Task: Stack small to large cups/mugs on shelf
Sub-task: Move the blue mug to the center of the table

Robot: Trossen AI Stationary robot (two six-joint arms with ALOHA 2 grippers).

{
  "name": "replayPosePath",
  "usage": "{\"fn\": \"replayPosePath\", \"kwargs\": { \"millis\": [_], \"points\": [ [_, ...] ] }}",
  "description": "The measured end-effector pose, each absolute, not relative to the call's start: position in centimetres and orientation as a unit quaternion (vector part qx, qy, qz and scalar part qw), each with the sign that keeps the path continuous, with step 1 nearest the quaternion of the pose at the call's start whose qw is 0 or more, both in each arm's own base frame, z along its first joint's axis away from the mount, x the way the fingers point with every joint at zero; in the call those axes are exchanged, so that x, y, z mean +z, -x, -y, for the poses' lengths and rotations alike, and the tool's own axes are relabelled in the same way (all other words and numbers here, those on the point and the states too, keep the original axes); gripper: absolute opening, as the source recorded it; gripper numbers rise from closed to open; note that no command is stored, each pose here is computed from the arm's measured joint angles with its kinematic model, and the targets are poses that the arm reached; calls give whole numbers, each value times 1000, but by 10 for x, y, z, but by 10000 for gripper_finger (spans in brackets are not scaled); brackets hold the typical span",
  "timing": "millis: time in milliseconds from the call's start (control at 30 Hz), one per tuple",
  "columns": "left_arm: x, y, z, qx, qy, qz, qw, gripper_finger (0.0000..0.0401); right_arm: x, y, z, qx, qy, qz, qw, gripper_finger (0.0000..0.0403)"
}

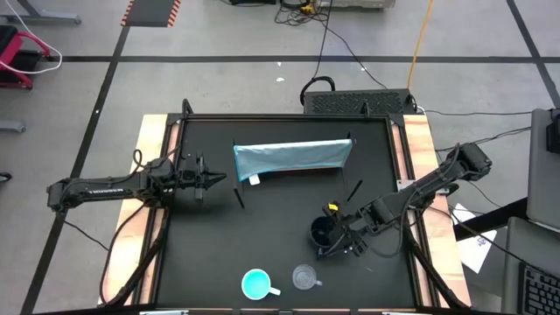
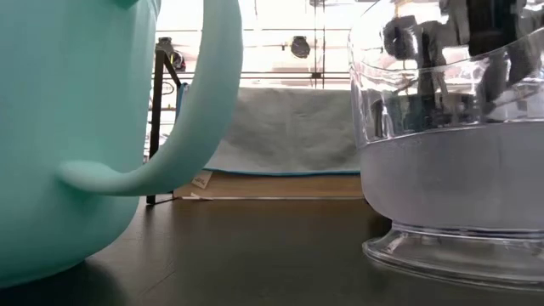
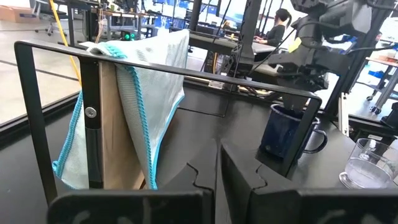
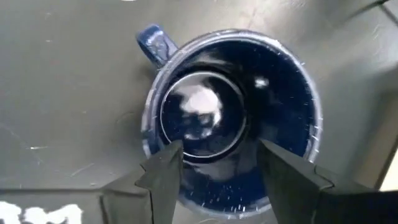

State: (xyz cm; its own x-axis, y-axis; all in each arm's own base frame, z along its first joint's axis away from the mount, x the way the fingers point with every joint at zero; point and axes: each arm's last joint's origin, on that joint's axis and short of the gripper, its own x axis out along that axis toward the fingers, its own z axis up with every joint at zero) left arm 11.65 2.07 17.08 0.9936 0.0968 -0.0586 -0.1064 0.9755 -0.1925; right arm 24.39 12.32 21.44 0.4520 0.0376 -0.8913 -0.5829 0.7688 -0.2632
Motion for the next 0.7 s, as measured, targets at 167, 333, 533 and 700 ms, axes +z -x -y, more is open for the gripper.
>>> {"fn": "replayPosePath", "kwargs": {
  "millis": [167, 333, 533, 700],
  "points": [
    [171, -117, -21, 51, 98, -24, 994, 21, 216, -244, -123, 191, 277, -484, 808, 199],
    [171, -117, -21, 51, 98, -24, 994, 21, 226, -246, -124, 188, 275, -469, 818, 199],
    [171, -117, -21, 51, 98, -24, 994, 21, 237, -253, -116, 141, 284, -466, 826, 199],
    [171, -117, -21, 51, 98, -25, 994, 21, 238, -261, -101, 130, 249, -475, 834, 199]
  ]
}}
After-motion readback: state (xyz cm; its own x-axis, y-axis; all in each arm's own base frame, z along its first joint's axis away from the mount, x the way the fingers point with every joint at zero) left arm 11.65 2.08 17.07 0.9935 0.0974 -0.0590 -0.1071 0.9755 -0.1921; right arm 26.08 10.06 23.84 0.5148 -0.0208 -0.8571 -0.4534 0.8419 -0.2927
